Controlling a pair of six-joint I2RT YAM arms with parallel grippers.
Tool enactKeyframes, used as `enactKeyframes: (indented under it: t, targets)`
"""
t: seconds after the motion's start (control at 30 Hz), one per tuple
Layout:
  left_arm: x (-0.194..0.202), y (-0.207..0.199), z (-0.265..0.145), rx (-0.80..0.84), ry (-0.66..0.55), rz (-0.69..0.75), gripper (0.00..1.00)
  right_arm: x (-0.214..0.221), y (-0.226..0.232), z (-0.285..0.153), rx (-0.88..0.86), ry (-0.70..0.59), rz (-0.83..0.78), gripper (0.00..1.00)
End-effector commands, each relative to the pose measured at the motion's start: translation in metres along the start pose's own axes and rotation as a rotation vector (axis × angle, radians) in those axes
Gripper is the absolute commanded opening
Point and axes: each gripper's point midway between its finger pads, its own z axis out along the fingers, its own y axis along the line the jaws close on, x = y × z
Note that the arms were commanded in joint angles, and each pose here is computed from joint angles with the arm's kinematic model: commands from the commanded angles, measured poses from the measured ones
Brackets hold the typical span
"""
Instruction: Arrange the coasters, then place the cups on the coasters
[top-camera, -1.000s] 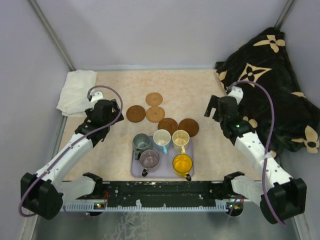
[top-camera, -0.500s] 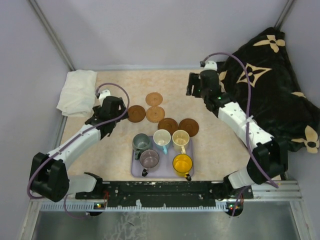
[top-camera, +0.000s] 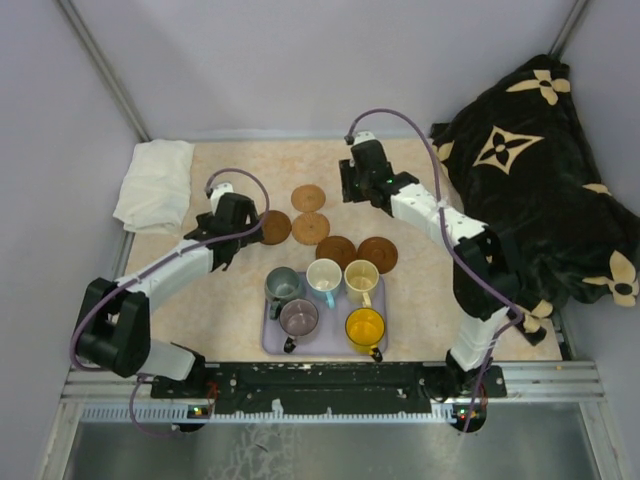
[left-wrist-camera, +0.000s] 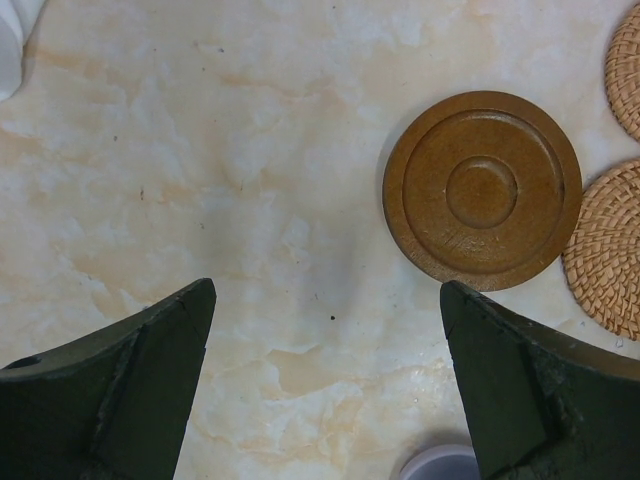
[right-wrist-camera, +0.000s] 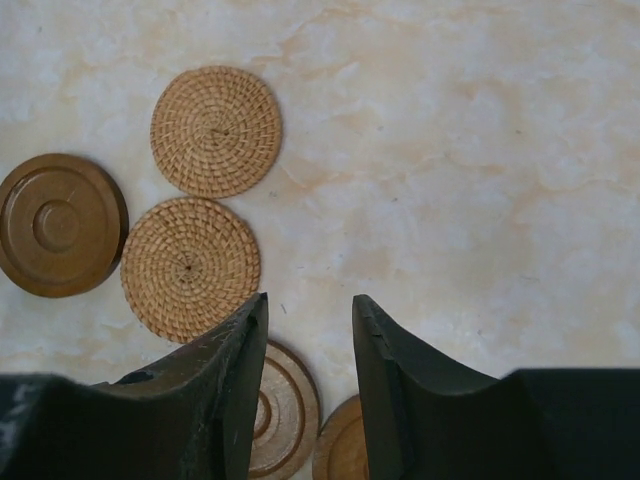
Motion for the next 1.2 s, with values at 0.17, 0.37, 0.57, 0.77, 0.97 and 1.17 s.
enactKeyframes:
  t: [0.17,0.37,0.57,0.77,0.97,1.17]
  targets:
    - [0.0,-0.009,0.006,0.019,0.0,-0.034,0.99,-0.007,0.061,0.035,-0.11,0.033,-0.122,0.39]
    - [0.004,-0.004,0.005,-0.001,0.007,-0.046,0.99,-0.004,0.081,0.07,-0.144,0.082,-0.151,0.41]
    - [0.004,0.002,0.003,-0.011,-0.004,-0.07,0.99,0.015,0.09,0.11,-0.166,0.159,-0.169,0.4]
    - [0.003,0.0,0.004,-0.002,-0.004,-0.075,0.99,0.021,0.095,0.128,-0.171,0.166,-0.169,0.4]
    - [0.009,0.0,0.007,-0.003,0.013,-0.072,0.99,0.026,0.093,0.138,-0.156,0.172,-0.178,0.42]
    - [0.008,0.0,0.008,0.0,0.012,-0.074,0.99,0.045,0.078,0.15,-0.09,0.224,-0.215,0.44]
